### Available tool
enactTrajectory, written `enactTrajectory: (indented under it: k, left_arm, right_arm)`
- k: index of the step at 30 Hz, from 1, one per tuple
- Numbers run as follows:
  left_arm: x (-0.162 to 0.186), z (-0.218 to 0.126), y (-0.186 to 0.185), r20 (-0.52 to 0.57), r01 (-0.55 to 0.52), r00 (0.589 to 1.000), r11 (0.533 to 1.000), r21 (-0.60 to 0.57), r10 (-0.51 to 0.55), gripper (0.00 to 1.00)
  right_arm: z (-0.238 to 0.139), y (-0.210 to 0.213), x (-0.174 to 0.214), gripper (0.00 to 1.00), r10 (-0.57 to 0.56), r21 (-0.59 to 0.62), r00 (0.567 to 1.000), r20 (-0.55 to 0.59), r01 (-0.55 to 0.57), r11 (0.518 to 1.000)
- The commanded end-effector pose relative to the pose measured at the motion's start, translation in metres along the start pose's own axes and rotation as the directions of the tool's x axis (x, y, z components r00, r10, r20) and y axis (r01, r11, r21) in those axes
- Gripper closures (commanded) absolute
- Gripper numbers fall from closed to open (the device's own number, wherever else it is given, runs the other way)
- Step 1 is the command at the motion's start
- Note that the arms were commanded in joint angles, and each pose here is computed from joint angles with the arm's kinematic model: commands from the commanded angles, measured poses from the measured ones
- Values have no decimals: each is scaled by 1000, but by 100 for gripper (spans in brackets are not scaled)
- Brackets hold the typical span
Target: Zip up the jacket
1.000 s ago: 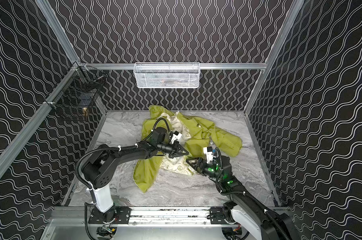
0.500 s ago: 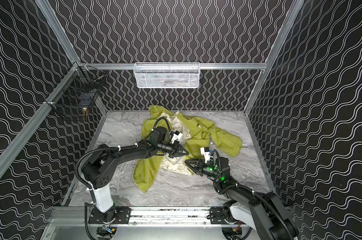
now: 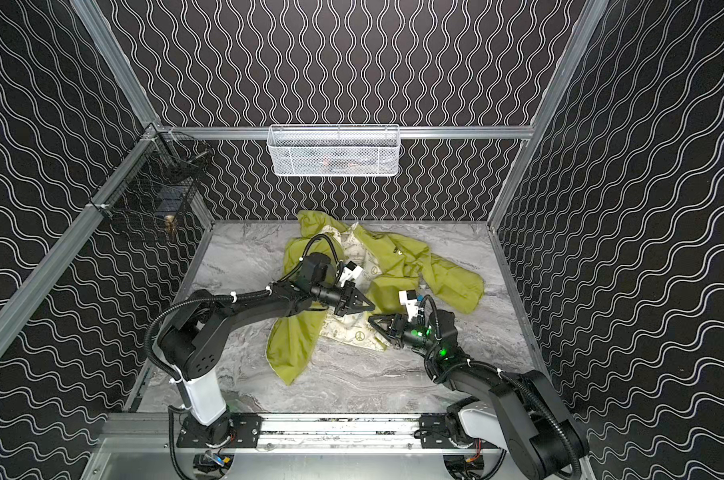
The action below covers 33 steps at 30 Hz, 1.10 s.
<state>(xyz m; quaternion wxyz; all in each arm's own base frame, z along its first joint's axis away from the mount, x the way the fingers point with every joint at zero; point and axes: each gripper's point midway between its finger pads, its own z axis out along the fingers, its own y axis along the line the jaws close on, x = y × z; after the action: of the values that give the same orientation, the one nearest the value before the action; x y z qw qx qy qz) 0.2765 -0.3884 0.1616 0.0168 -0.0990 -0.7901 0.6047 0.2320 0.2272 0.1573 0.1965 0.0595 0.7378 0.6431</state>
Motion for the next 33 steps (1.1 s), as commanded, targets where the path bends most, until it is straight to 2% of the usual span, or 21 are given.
enactTrajectory:
  k: [1, 10, 21, 25, 27, 29, 31, 33]
  left_arm:
    - [2, -3, -9, -12, -41, 999, 999, 30, 41, 100]
    - [2, -4, -7, -18, -40, 999, 999, 23, 40, 100]
    - [1, -5, -8, -14, -43, 999, 999, 19, 43, 100]
    - [2, -5, -8, -15, -43, 999, 999, 20, 43, 100]
    - [1, -6, -8, -8, -45, 999, 999, 14, 45, 91]
    - [-2, -10, -7, 8, -43, 999, 999, -7, 43, 74]
    - [-5, -19, -6, 34, -48, 998, 998, -45, 50, 61]
    - [-7, -32, -2, 59, -47, 997, 993, -104, 53, 54]
  right_arm:
    - [2, 15, -4, 75, -57, -57, 998, 0, 57, 997]
    - [6, 19, -1, 83, -78, -89, 996, -39, 74, 993]
    - [7, 14, 1, 90, -78, -72, 996, -49, 74, 995]
    - [7, 13, 1, 95, -73, -72, 996, -51, 69, 995]
    - [7, 12, 1, 100, -74, -71, 996, -52, 70, 995]
    - [7, 10, 1, 100, -70, -64, 996, -53, 66, 996]
    - [7, 9, 2, 100, -71, -56, 996, -53, 68, 996]
    - [7, 5, 2, 100, -71, -37, 996, -51, 69, 997]
